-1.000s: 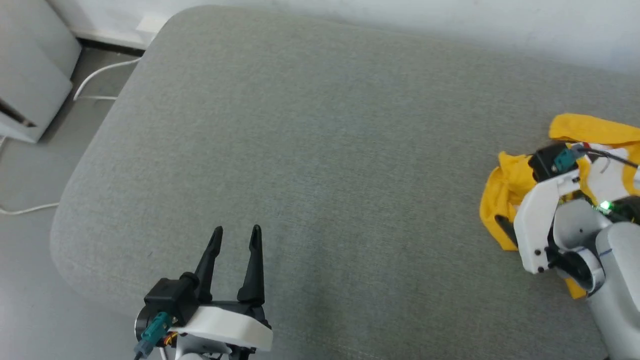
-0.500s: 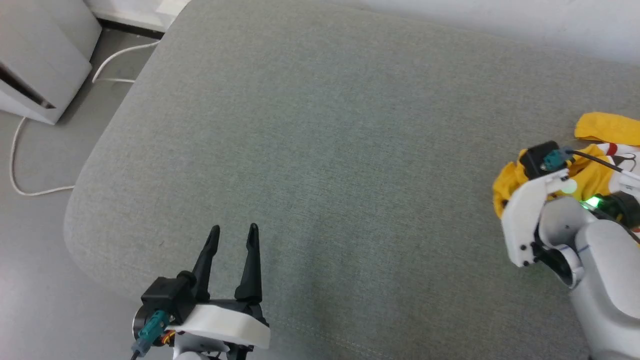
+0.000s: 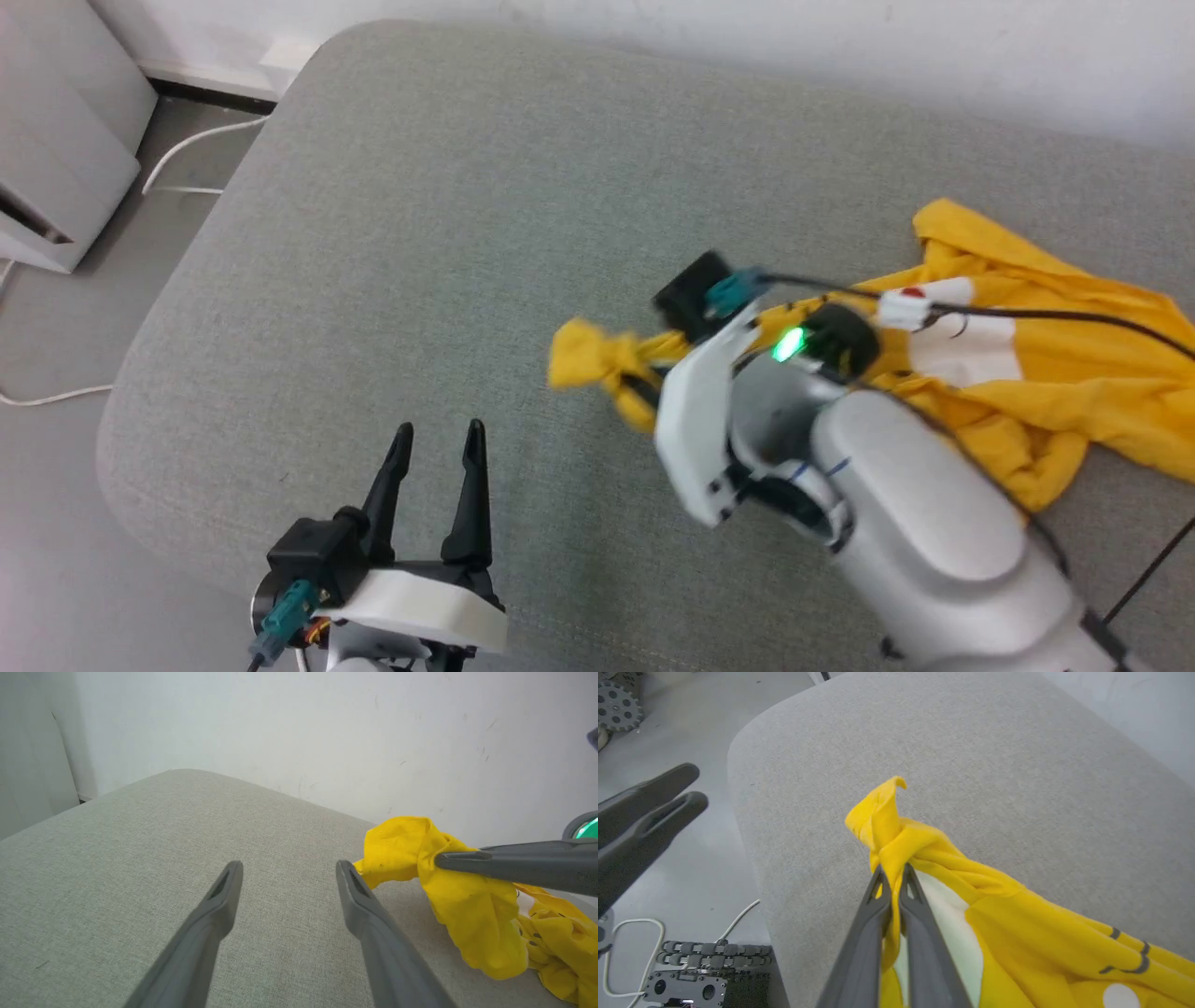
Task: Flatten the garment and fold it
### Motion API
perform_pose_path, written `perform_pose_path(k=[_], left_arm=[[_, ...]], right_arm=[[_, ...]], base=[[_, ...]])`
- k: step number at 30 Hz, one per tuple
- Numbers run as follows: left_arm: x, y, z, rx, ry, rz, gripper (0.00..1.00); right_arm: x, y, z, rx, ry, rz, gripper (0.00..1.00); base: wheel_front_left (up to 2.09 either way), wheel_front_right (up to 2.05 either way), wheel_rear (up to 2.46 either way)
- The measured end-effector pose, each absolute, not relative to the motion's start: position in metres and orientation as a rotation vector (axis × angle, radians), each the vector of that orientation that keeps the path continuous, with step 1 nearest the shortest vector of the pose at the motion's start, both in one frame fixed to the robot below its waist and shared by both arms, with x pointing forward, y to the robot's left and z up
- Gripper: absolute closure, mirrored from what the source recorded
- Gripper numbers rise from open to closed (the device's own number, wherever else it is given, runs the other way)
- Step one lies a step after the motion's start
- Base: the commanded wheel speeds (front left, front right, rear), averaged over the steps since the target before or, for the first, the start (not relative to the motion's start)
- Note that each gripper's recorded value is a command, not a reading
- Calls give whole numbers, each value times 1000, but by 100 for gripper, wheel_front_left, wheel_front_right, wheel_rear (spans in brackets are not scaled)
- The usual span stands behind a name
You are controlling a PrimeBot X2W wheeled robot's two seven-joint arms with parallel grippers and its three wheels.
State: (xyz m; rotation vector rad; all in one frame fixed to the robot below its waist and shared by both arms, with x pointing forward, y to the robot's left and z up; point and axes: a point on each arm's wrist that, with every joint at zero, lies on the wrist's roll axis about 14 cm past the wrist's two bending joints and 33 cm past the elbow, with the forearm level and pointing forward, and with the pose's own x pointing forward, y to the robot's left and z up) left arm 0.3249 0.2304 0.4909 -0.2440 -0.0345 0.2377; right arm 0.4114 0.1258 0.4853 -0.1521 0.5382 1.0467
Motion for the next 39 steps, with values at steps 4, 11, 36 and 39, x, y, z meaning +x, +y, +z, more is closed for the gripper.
perform_pose_path(k=[4, 11, 36, 39], left_arm=[[320, 235, 490, -248, -31, 257, 0], [309, 245, 488, -252, -28, 300, 0], [328, 208, 512, -245, -102, 129, 0], [330, 200, 511, -246, -99, 99, 0]], right_arm=[[376, 152, 469, -158, 605, 1161, 100], [371, 156, 437, -130, 668, 1147, 0], [429, -138, 517, 142, 80, 189, 0], [403, -172, 503, 141, 68, 98, 0]], base=[[0, 0, 0], [0, 0, 0], [0, 0, 0], [0, 0, 0]])
